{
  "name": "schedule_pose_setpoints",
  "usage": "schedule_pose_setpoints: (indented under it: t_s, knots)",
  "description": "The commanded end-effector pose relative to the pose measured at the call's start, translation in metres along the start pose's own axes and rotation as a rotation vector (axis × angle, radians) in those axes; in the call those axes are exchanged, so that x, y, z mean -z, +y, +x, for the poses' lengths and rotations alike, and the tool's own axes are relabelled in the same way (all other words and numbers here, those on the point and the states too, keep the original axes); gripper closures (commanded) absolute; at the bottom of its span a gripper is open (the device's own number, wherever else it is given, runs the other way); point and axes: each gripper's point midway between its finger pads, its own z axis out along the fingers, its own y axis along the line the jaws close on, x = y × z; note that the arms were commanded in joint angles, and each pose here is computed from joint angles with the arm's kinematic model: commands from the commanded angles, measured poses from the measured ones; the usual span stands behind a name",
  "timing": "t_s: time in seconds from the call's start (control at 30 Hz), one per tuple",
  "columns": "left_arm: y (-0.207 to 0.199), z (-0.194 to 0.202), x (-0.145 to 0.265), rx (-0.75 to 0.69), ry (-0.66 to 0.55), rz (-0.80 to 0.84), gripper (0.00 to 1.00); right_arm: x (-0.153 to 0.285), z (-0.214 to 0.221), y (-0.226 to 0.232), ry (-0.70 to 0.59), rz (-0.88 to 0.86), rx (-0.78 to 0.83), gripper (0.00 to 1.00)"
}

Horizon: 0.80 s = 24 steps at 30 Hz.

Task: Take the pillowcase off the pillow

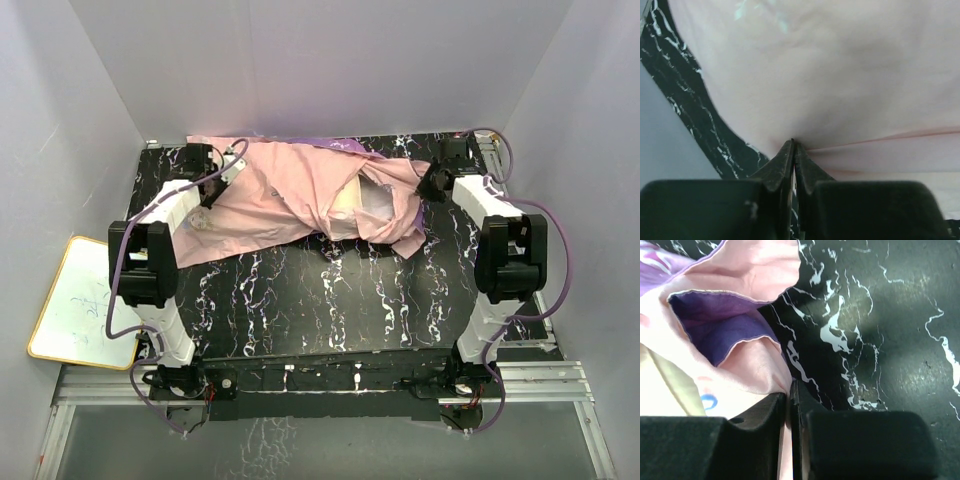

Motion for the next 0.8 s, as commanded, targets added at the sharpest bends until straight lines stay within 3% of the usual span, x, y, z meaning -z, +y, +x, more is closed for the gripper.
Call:
schedule_pose_setpoints:
  t_s: [0.0, 0.07, 0.2, 0.33, 0.5, 0.63, 0.77]
  knots:
    - [0.024, -0.023, 0.036, 0.008, -0.062, -0.036, 0.93, 0.0, 0.017, -0.013, 0.054, 0.104, 0.077, 0.86]
    - [0.007, -0.055, 0.054, 0.03, -0.121, 0.052, 0.8, 0.005, 0.013, -0.016, 0.036, 0.163, 0.097, 0.78]
    - [-0.042, -0.134, 0.097, 0.047, -0.27, 0.245, 0.57, 0.044, -0.038, 0.001, -0.156, 0.174, 0.085, 0.49]
    - [-0.09, -0.178, 0.107, 0.109, -0.318, 0.439, 0.42, 0.089, -0.07, 0.06, -0.285, 0.012, 0.128, 0.29]
    - [-0.13, -0.207, 0.082, 0.158, -0.295, 0.562, 0.38, 0.091, -0.023, 0.141, -0.11, -0.353, 0.192, 0.12]
    - [-0.159, -0.224, 0.066, 0.194, -0.283, 0.636, 0.38, 0.058, 0.028, 0.154, 0.109, -0.482, 0.171, 0.09]
    - [-0.19, -0.236, 0.057, 0.209, -0.286, 0.694, 0.37, 0.03, 0.066, 0.151, 0.236, -0.516, 0.153, 0.06]
